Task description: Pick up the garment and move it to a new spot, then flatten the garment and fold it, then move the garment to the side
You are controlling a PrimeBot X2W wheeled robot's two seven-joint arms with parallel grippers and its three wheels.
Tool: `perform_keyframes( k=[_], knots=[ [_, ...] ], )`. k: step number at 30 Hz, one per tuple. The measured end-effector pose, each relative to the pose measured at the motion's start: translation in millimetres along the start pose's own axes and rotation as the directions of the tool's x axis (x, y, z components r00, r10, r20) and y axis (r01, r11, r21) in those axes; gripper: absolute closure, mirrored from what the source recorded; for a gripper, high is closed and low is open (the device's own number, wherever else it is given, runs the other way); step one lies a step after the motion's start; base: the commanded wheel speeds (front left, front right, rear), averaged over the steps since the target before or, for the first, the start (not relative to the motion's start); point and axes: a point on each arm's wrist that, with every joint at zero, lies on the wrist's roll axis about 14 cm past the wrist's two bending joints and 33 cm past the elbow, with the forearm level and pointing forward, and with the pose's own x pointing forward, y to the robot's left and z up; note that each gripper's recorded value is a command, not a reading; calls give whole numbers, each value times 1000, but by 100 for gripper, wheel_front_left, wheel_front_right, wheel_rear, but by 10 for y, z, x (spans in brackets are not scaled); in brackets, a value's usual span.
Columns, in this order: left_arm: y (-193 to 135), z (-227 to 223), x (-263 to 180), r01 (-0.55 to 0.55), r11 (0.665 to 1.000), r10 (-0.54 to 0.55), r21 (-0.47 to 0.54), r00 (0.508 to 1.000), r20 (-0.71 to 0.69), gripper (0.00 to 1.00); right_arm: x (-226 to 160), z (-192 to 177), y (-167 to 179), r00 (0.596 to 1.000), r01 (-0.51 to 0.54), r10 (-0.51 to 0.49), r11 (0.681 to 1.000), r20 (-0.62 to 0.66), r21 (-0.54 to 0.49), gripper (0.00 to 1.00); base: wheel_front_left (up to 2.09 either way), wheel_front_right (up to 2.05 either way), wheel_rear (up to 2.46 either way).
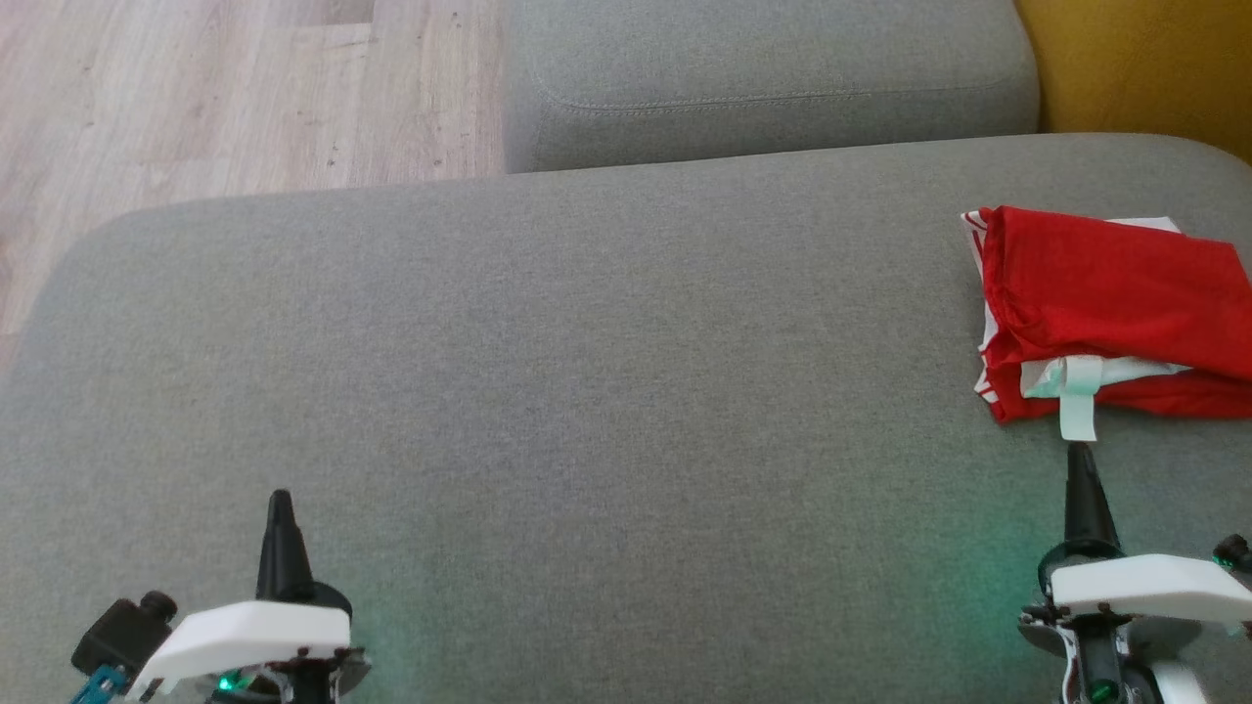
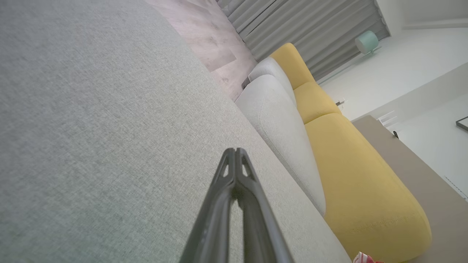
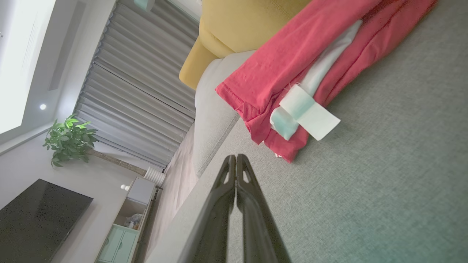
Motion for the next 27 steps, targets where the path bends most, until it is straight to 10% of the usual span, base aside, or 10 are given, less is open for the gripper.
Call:
perform_keyframes(
  k=[27],
  knots=[
    [-10, 96, 44, 15, 962, -16, -272, 1000, -2, 100, 55, 75, 49, 1000, -12, 13, 961, -1, 275, 100, 0, 0, 0]
  ],
)
